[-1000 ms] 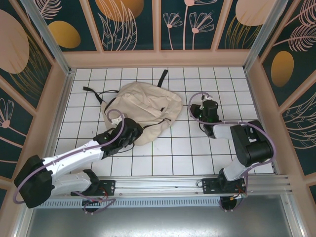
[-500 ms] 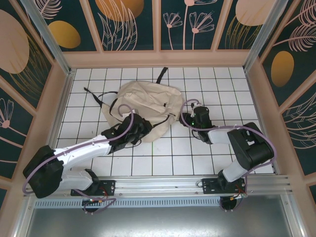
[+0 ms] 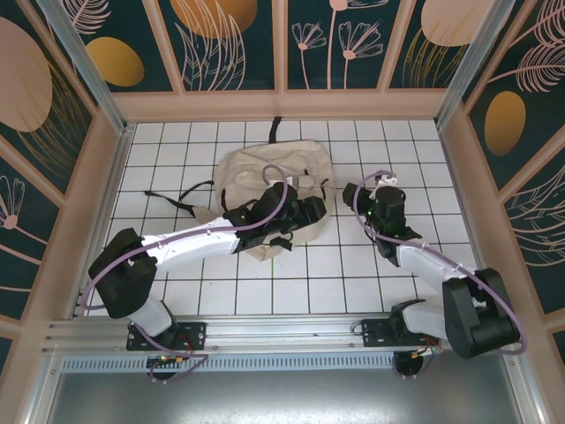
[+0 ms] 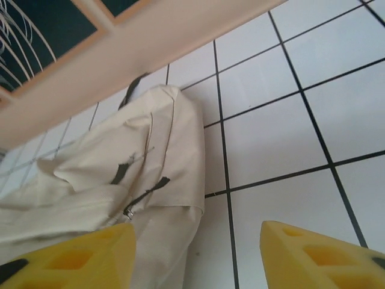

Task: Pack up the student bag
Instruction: Rotate the student bag at the center of the table, then reset both arms

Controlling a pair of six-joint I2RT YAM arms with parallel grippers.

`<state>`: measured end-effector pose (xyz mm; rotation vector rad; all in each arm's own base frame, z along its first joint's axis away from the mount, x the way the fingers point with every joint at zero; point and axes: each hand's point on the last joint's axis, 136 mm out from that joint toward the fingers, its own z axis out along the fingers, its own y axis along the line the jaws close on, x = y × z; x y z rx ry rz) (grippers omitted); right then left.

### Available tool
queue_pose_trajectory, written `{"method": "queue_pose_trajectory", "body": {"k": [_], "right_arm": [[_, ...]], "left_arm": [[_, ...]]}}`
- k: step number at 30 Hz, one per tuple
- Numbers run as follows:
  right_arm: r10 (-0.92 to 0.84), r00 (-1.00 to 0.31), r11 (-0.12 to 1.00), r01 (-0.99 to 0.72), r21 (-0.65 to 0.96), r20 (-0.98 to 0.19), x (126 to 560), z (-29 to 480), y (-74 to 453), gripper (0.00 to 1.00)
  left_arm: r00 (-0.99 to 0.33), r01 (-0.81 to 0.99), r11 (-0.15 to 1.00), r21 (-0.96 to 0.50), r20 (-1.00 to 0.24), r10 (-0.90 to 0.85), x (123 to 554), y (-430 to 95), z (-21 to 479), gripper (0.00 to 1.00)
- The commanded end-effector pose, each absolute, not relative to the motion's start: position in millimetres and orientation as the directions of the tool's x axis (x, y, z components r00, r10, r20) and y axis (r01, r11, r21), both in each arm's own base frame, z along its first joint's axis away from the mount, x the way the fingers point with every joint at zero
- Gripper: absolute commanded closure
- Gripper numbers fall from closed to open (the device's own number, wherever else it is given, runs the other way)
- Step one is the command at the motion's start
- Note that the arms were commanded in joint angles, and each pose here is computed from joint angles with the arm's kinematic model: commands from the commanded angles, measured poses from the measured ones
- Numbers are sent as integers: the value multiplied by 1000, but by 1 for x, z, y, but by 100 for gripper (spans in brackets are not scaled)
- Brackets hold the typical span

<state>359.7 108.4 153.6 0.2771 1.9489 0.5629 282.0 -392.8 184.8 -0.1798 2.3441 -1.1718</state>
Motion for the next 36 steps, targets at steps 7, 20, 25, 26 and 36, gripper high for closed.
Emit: {"method": "queue_pose_trajectory", "body": {"k": [7, 20, 25, 26, 36], "right_arm": [[436, -293, 888, -15, 460, -851, 359, 187, 83, 1], [165, 0, 980, 115, 164, -986, 362, 221, 35, 1], [90, -61, 982, 170, 79, -994, 371, 196, 16, 1], [75, -79, 982, 178, 60, -994, 374, 188, 13, 1], [6, -173, 974, 223, -33, -985, 389, 130, -9, 1]], "left_arm": [[-591, 132, 822, -555, -710, -384, 308, -301, 267, 2], [-109, -481, 833, -272, -925, -364, 368, -55, 242, 1], [-56, -700, 705, -117, -975, -217, 351, 20, 212, 1], [-44, -722, 684, -104, -980, -194, 345, 32, 207, 2], [-163, -665, 744, 61, -984, -65, 373, 66, 143, 1]]}}
